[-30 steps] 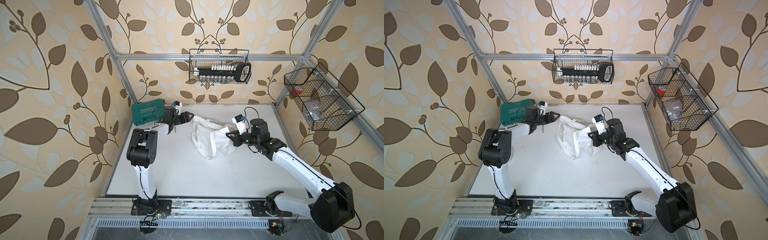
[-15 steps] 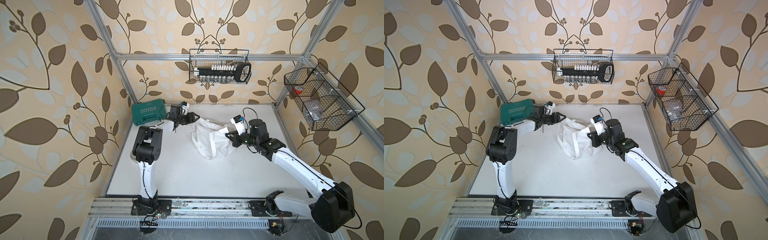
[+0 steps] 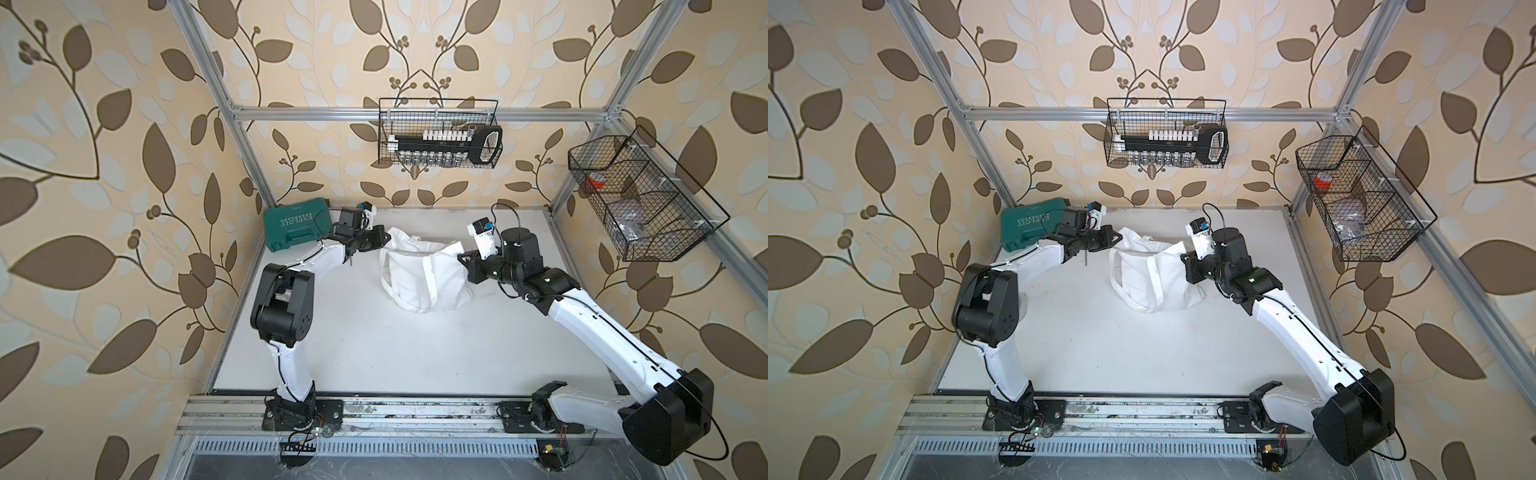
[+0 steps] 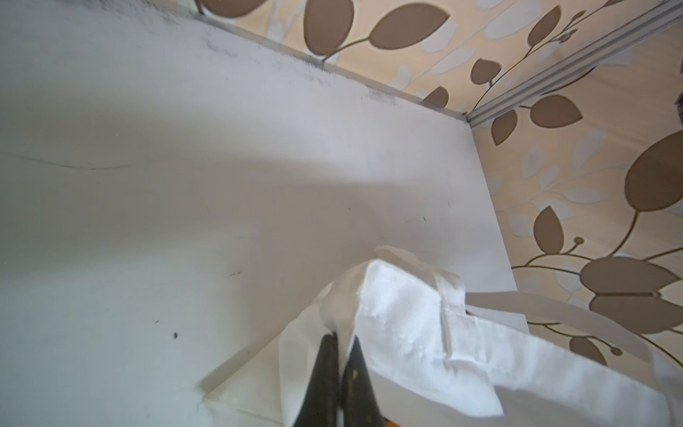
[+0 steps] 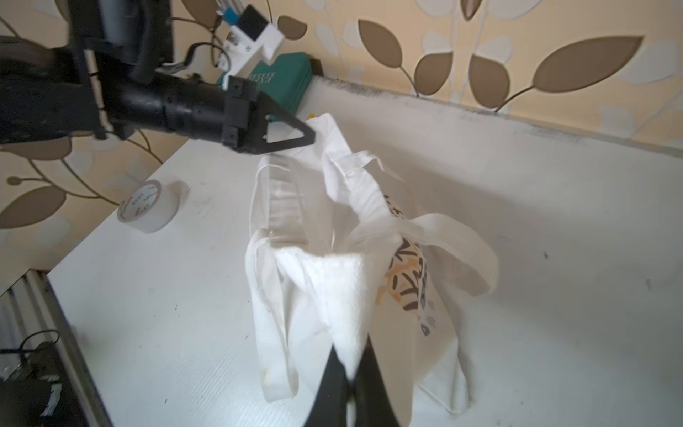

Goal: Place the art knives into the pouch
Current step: Adjust the pouch at the center of the board.

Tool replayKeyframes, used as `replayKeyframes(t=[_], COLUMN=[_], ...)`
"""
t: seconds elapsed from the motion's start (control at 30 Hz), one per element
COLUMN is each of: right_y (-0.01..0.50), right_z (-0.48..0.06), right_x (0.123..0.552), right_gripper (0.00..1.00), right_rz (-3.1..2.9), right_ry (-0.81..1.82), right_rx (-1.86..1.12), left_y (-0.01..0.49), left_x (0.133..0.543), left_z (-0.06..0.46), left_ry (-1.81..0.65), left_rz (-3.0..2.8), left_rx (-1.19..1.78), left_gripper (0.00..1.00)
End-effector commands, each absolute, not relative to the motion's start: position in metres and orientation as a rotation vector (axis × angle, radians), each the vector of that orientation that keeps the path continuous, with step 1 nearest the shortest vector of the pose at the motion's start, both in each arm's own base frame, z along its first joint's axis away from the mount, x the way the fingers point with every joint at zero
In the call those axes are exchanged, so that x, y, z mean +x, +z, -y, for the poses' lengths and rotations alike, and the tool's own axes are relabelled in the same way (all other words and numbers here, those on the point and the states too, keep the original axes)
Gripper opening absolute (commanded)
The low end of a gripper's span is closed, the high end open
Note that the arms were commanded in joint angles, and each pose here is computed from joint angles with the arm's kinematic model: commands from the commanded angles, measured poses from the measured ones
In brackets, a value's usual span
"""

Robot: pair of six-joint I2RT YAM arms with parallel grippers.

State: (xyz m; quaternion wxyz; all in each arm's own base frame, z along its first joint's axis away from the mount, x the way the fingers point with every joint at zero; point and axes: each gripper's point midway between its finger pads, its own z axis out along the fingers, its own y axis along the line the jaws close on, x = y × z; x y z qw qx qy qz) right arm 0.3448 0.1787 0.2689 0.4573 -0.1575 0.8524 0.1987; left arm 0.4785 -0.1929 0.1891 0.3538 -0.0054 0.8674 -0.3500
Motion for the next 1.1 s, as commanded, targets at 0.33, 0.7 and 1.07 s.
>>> replayKeyframes(t=[0.33,0.7,1.07], right_y=[0.363,0.310,0.305], right_z=[-0.122,-0.150,-0.192], right_x=[0.344,0.408,0.382], right_gripper=[0.00,0.00,0.00], right_rz=[-2.018,-1.900,-1.855], right_ry=[0.232,0.455,1.056], right_rx=[-0.155,-0.342,-0.686], left_y=[0.376,0.262,0.252], left_x=[0.310,0.297,0.320], left_z=[0.159,0.174,0.191], left_ry=[-0.858,-0.854,-0.824], left_rz=[-1.952,-2.133,-2.096], left_rx=[-0.002,-0.056,0.037], left_gripper=[0.00,0.00,0.11])
